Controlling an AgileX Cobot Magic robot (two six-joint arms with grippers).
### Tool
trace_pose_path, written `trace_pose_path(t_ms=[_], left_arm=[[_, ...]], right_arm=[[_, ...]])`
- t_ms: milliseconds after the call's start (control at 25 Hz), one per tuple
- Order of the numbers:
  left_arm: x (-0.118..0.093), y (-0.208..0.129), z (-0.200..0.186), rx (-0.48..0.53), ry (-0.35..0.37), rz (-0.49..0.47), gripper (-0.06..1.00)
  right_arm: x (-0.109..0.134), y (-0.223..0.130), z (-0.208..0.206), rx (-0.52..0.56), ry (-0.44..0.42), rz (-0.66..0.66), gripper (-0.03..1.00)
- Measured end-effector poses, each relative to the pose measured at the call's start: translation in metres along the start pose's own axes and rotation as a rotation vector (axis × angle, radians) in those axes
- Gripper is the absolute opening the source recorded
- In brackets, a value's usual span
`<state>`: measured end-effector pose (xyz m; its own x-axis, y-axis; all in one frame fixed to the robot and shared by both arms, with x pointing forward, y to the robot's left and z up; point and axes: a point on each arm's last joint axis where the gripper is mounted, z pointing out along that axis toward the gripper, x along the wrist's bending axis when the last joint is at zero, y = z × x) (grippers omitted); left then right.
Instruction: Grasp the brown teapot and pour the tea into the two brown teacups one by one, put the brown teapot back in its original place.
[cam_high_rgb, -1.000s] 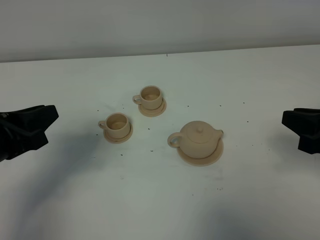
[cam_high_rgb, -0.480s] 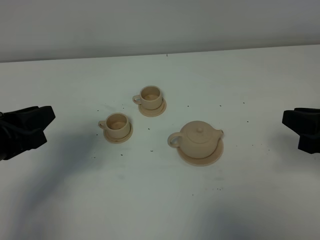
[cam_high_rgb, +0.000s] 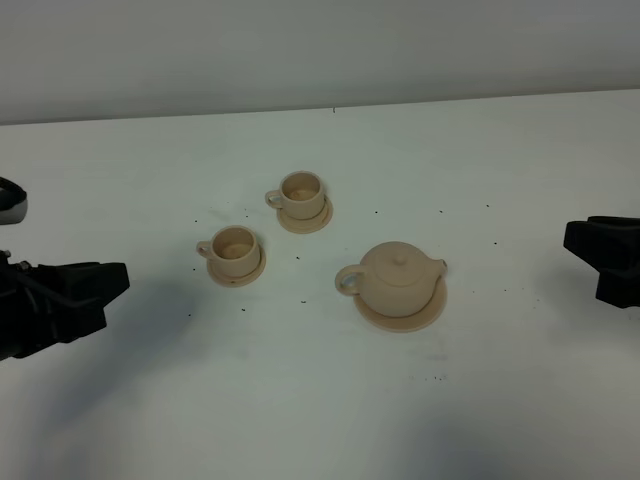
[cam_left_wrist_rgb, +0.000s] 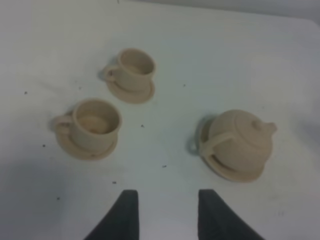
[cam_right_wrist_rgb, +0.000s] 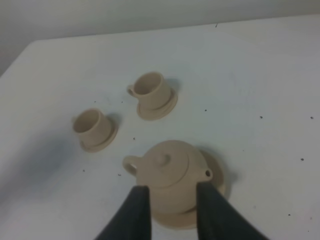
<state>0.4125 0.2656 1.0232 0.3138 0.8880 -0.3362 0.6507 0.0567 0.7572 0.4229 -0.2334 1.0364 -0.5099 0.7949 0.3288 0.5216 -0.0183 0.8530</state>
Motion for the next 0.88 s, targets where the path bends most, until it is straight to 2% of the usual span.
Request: trace_pose_path(t_ms=[240,600,760,880], left_arm=[[0.003,0.012,-0.008,0.062,0.079,-0.007,0.31],[0.003,0.023,-0.019,0.153,0.144,-0.024,0.31],[-0.002,0.035,-0.028,0.184,0.149,0.012,0.31],[-0.004,0.045,-0.038,0.217,0.181,0.014,0.31]], right_arm=[[0.000,0.000,0.000,0.000,0.000,0.000,0.24],[0.000,0.000,0.000,0.002,0.000,-0.003,0.24],[0.000,0.000,0.000,0.003,-0.001,-0.005,0.24],[0.000,0.000,0.000,0.003,-0.001,-0.005,0.24]])
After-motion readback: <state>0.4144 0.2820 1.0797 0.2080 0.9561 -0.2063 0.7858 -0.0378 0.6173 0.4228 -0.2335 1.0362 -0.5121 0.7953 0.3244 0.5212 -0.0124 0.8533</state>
